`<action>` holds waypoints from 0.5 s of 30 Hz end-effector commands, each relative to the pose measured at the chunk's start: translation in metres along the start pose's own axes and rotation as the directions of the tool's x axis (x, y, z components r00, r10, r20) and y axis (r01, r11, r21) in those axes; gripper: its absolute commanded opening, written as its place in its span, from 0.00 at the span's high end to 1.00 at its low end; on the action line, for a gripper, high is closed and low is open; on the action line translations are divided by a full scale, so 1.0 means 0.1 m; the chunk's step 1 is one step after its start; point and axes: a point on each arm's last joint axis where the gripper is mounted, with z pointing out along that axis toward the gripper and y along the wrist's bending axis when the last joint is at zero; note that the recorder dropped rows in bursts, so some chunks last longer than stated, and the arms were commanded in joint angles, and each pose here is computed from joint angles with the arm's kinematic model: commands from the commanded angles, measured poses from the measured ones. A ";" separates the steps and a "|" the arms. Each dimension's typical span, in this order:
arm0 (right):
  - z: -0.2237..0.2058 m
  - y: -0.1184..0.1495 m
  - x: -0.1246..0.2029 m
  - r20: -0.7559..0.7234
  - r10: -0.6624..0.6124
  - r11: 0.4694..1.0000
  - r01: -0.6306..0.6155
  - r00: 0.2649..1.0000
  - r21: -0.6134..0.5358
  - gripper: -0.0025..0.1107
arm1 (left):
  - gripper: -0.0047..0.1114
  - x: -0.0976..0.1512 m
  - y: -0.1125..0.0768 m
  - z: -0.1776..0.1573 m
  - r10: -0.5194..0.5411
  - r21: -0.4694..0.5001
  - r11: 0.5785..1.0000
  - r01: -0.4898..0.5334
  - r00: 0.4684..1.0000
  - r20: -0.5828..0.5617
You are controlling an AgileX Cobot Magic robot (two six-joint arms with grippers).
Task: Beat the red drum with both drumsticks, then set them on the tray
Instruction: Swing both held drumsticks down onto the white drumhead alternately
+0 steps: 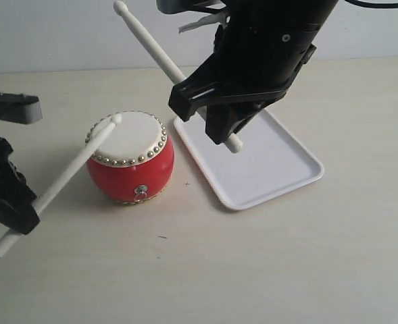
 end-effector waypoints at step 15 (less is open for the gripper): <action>1.08 -0.15 0.30 -0.371 0.031 0.999 -0.041 0.928 -0.019 0.98 | 0.96 0.35 -0.06 -0.51 -0.053 -0.097 0.992 0.081 0.964 0.260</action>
